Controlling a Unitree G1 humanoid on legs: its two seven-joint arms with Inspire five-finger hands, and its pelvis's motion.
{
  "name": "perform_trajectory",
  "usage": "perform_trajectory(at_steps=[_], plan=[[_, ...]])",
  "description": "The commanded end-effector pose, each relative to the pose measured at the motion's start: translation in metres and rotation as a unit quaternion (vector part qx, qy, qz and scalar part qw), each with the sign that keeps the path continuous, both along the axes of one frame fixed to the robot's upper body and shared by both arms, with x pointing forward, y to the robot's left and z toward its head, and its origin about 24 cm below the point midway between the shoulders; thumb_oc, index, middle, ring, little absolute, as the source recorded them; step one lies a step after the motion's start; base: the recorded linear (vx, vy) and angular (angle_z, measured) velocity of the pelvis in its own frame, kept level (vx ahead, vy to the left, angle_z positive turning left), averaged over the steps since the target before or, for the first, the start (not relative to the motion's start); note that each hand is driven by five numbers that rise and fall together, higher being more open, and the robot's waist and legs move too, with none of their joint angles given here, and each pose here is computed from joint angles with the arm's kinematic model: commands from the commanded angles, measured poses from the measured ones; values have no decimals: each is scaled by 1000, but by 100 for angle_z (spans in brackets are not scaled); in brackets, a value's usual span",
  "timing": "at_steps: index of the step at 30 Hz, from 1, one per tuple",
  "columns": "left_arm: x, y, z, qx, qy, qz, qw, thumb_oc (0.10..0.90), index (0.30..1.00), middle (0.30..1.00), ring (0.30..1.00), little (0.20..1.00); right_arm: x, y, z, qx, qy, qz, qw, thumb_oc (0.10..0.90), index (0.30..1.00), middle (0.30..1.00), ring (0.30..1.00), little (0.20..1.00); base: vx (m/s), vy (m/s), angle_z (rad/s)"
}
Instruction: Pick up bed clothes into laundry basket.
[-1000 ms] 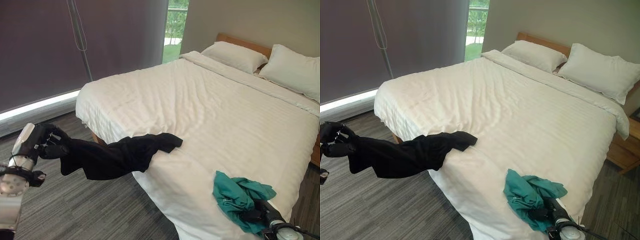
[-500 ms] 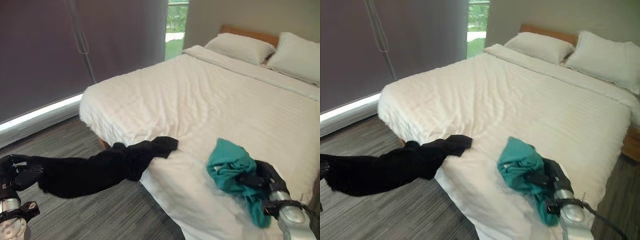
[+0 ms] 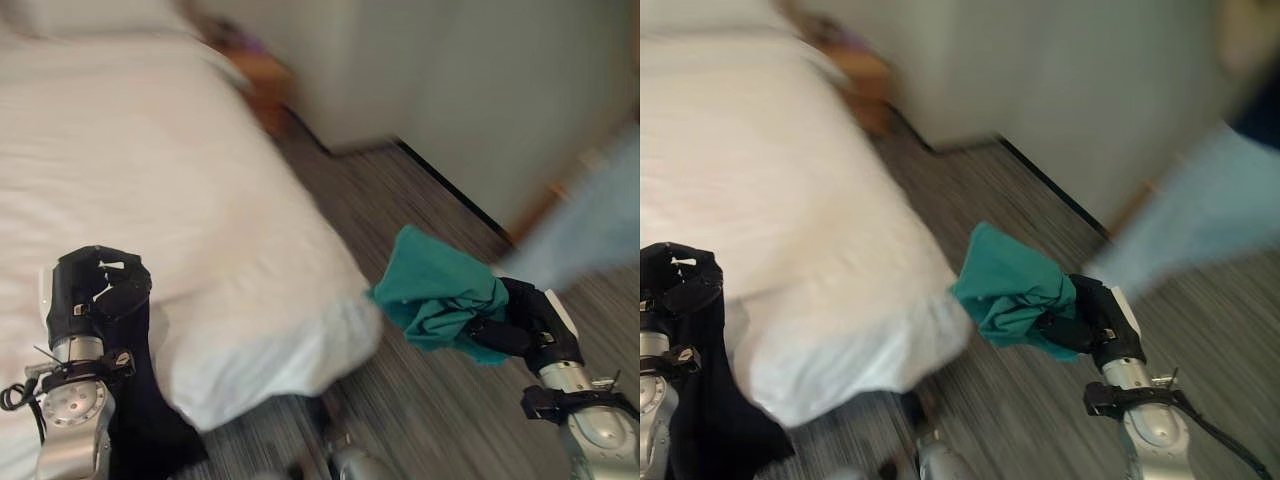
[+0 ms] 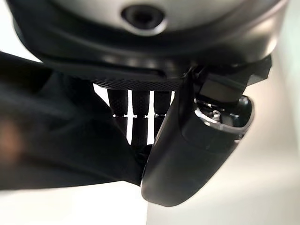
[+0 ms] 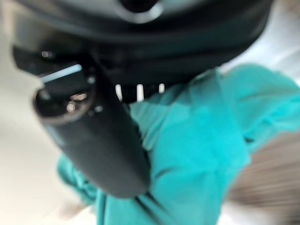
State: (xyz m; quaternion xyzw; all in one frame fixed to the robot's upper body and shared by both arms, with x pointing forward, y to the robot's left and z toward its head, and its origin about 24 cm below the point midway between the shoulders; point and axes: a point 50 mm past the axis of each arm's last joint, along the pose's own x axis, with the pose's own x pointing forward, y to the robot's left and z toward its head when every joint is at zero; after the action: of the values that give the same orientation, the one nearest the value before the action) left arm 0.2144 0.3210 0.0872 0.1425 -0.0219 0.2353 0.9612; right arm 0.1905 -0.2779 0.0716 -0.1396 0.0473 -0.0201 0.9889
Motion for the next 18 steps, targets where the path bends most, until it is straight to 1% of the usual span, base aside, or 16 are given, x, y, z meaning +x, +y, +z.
perform_trajectory(at_steps=[1, 3, 6, 7, 8, 9, 10, 11, 13, 14, 15, 16, 17, 18], plan=[[1, 4, 67, 65, -157, -13, 985, 400, 300, 300, 300, 300, 21, 10, 52, -6, -143, 52, 988, 400, 300, 300, 300, 300, -344, -142, -259], [-2, 5, 63, 46, -163, -2, 986, 400, 300, 300, 300, 300, 21, 5, 51, -3, -150, 25, 988, 400, 300, 300, 300, 300, -407, -157, -209], [-7, -1, 63, 55, -161, -14, 985, 400, 300, 300, 300, 300, 26, 1, 45, -3, -147, 1, 989, 400, 300, 300, 300, 300, -273, -230, -194], [-9, -2, 60, 51, -159, -10, 986, 400, 300, 300, 300, 300, 31, 4, 44, -2, -150, -4, 989, 400, 300, 300, 300, 300, -96, -426, -164], [-15, 1, 58, 69, -140, -8, 988, 400, 300, 300, 300, 300, 35, 6, 47, -5, -151, 5, 988, 400, 300, 300, 300, 300, -45, -369, -155], [-16, 1, 57, 70, -140, -7, 988, 400, 300, 300, 300, 300, 35, 6, 47, -4, -151, 5, 989, 400, 300, 300, 300, 300, -71, -523, -181], [-21, 4, 56, 95, -123, 1, 988, 400, 300, 300, 300, 300, 36, 5, 43, -7, -142, 9, 990, 400, 300, 300, 300, 300, -73, -495, -140], [-17, 1, 57, 87, -123, -13, 988, 400, 300, 300, 300, 300, 33, 0, 41, -4, -136, 0, 991, 400, 300, 300, 300, 300, -80, -507, -154], [-17, 0, 55, 76, -127, -14, 989, 400, 300, 300, 300, 300, 34, 1, 41, 4, -138, 6, 990, 400, 300, 300, 300, 300, -30, -336, -89], [-16, -4, 47, 58, -125, -24, 990, 400, 300, 300, 300, 300, 49, 8, 45, 7, -145, 25, 989, 400, 300, 300, 300, 300, -29, -320, -24], [-16, -5, 47, 58, -127, -24, 990, 400, 300, 300, 300, 300, 50, 8, 46, 7, -147, 25, 989, 400, 300, 300, 300, 300, -37, -246, -35], [-16, -5, 41, 42, -121, -22, 992, 400, 300, 300, 300, 300, 54, 7, 51, 5, -156, 29, 987, 400, 300, 300, 300, 300, -49, -186, -151], [-22, -4, 23, 17, -94, -6, 995, 400, 300, 300, 300, 300, 55, 4, 47, 19, -149, 20, 988, 400, 300, 300, 300, 300, -27, -183, -133], [-22, -4, 23, 17, -93, -6, 995, 400, 300, 300, 300, 300, 55, 4, 47, 19, -149, 20, 988, 400, 300, 300, 300, 300, -6, -136, -68]])
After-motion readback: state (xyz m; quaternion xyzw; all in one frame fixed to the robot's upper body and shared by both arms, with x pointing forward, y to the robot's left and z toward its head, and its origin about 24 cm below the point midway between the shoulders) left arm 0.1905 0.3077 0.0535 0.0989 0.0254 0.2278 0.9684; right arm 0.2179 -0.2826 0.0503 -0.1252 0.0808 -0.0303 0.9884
